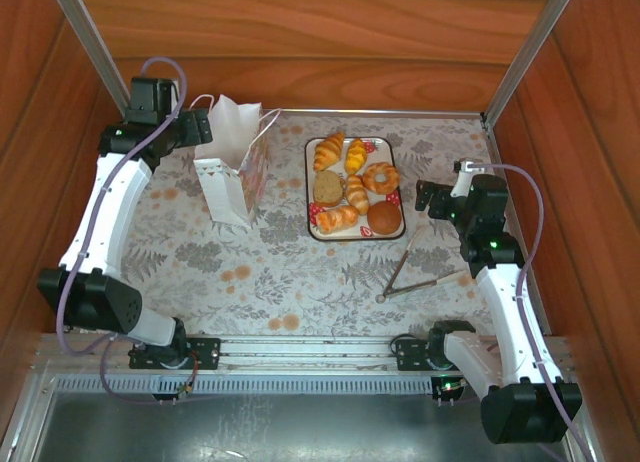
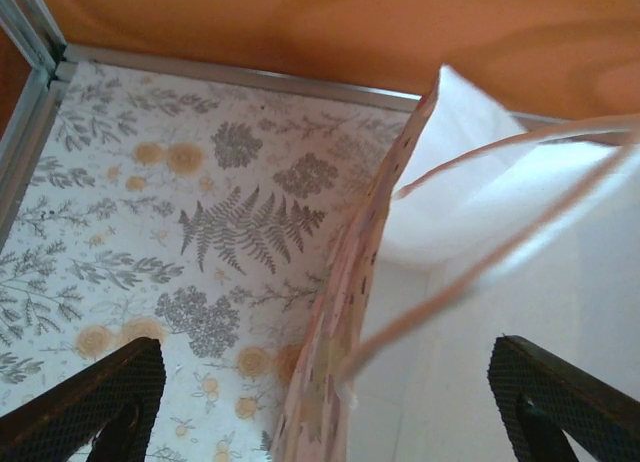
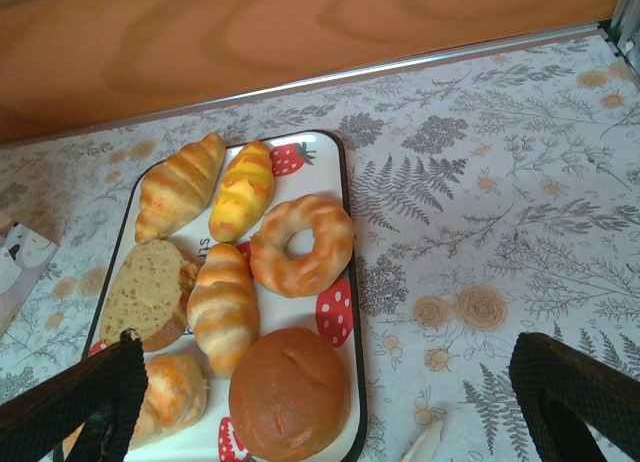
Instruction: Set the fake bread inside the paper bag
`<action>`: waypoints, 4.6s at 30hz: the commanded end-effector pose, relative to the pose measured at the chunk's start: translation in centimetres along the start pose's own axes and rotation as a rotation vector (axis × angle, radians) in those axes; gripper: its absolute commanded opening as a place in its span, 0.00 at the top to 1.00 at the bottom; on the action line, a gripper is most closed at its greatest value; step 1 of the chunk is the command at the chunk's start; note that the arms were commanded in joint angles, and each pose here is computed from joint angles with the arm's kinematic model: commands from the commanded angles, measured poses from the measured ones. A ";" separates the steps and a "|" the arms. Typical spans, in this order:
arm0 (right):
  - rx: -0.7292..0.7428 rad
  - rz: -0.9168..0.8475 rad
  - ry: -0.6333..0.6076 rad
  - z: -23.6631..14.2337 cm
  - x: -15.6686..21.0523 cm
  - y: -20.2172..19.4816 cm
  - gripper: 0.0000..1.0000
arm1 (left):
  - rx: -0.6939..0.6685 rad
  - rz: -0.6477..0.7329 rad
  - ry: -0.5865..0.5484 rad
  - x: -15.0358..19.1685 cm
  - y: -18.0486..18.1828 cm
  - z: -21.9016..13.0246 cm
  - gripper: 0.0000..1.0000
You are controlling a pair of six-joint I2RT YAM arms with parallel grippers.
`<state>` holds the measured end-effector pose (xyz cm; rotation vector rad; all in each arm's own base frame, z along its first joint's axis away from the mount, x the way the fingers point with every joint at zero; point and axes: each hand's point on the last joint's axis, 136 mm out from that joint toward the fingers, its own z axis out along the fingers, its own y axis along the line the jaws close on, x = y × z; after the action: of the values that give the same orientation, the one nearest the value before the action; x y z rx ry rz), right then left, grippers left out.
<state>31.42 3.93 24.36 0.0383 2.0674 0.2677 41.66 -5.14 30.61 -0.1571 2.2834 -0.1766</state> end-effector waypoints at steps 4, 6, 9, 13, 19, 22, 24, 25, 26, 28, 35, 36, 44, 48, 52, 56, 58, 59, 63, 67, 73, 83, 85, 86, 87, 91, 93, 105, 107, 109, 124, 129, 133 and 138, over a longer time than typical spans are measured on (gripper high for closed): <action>0.020 0.008 0.000 -0.3 0.3 -0.5 0.00 | 0.067 0.016 0.078 0.8 -0.9 1.1 0.20; 0.023 0.009 0.002 -0.2 0.4 -0.6 0.00 | 0.068 0.017 0.087 1.0 -0.9 1.5 0.26; 0.019 0.009 0.006 -0.1 0.6 -0.5 0.00 | 0.062 0.020 0.098 1.2 -0.8 2.0 0.35; 0.021 0.011 0.006 0.0 0.6 -0.6 0.00 | 0.059 0.025 0.113 1.4 -0.8 2.5 0.47; 0.023 0.017 0.019 0.3 0.9 -0.7 0.00 | 0.060 0.026 0.130 1.7 -0.7 3.0 0.59; 0.025 0.021 0.020 0.4 0.9 -0.7 0.00 | 0.060 0.025 0.133 1.7 -0.8 3.1 0.66; 0.031 0.029 0.017 0.4 0.8 -0.8 0.00 | 0.061 0.014 0.133 1.7 -0.8 3.0 0.72; 0.036 0.031 0.015 0.4 0.8 -0.9 0.00 | 0.061 0.005 0.131 1.6 -0.8 3.0 0.74; 0.037 0.032 0.013 0.4 0.7 -0.9 0.00 | 0.061 -0.003 0.132 1.7 -0.8 3.0 0.77; 0.042 0.034 0.012 0.4 0.7 -1.0 0.00 | 0.060 -0.020 0.130 1.7 -0.8 2.8 0.83; 0.053 0.036 0.013 0.2 0.8 -1.2 0.00 | 0.041 -0.047 0.109 1.5 -0.5 1.9 1.00; 0.051 0.038 0.012 0.2 0.8 -1.1 0.00 | 0.046 -0.059 0.101 1.3 -0.6 1.6 1.00; 0.054 0.062 0.003 0.0 0.3 -1.1 0.00 | 0.053 -0.135 0.032 0.7 -2.1 -1.5 1.00; 0.106 0.109 0.027 -0.1 0.4 -1.9 0.00 | 0.035 -0.186 0.007 1.1 -2.3 -2.5 1.00; 0.108 0.172 0.054 0.0 0.2 -1.8 0.00 | 0.036 -0.277 -0.014 1.7 -2.1 -3.0 1.00; 0.108 0.199 0.052 0.3 0.2 -1.8 0.00 | 0.098 -0.319 -0.019 2.2 -3.3 -3.7 1.00; 0.118 0.213 0.051 0.5 0.2 -2.0 0.00 | 0.137 -0.345 -0.016 2.5 -4.0 -4.1 1.00; 0.122 0.222 0.053 0.7 0.4 -2.1 0.00 | 0.159 -0.351 -0.013 2.7 -4.3 -4.2 1.00; 0.112 0.231 0.093 1.2 0.9 -1.9 0.00 | 0.202 -0.369 0.021 4.1 -5.5 -4.6 1.00; 0.199 0.220 0.112 0.9 1.0 -3.3 0.00 | 0.242 -0.382 0.077 6.1 -7.2 -4.6 1.00; 0.308 0.315 0.186 -0.3 2.0 -4.5 0.00 | 0.294 -0.368 0.102 7.5 -10.1 -5.3 1.00; 0.473 0.605 0.484 -3.0 9.1 -3.8 0.00 | 0.318 -0.373 0.110 9.9 -11.1 -3.6 1.00; 0.495 0.647 0.530 -3.3 10.9 -3.2 0.00 | 0.303 -0.372 0.095 10.1 -10.6 -3.5 1.00; 0.512 0.659 0.562 -3.6 11.9 -2.8 0.00 | 0.297 -0.369 0.089 10.1 -10.3 -3.5 1.00; 0.541 0.678 0.595 -4.0 12.9 -2.6 0.00 | 0.293 -0.368 0.084 10.2 -10.2 -3.5 1.00; 0.619 0.730 0.706 -4.7 16.5 -1.3 0.00 | 0.283 -0.366 0.075 10.6 -9.7 -3.6 1.00; 0.656 0.750 0.748 -5.0 18.2 -0.8 0.00 | 0.284 -0.368 0.073 10.7 -9.5 -3.8 1.00; 0.774 0.807 0.776 -4.9 23.2 -0.2 0.00 | 0.260 -0.368 0.023 10.6 -8.3 -4.7 1.00; 0.771 0.811 0.771 -4.5 23.6 -0.1 0.00 | 0.260 -0.368 0.027 10.7 -8.4 -4.7 1.00; 0.756 0.817 0.754 -3.8 23.7 0.1 0.00 | 0.259 -0.368 0.027 10.7 -8.4 -4.6 1.00; 0.845 0.826 0.733 -2.5 25.4 -0.9 0.00 | 0.251 -0.359 0.012 10.5 -8.1 -4.8 1.00; 0.841 0.812 0.693 -1.5 25.4 -1.3 0.00 | 0.254 -0.358 0.016 10.5 -8.2 -4.7 1.00; 0.821 0.793 0.694 -0.4 25.3 -1.0 0.00 | 0.250 -0.356 0.021 10.5 -8.3 -4.5 1.00; 0.823 0.772 0.652 0.5 25.2 -1.5 0.00 | 0.251 -0.357 0.024 10.4 -8.5 -4.4 1.00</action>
<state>19.09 6.81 2.21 1.4560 2.6218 -0.1159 31.77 -14.71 26.89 -0.4497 2.2314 -0.6520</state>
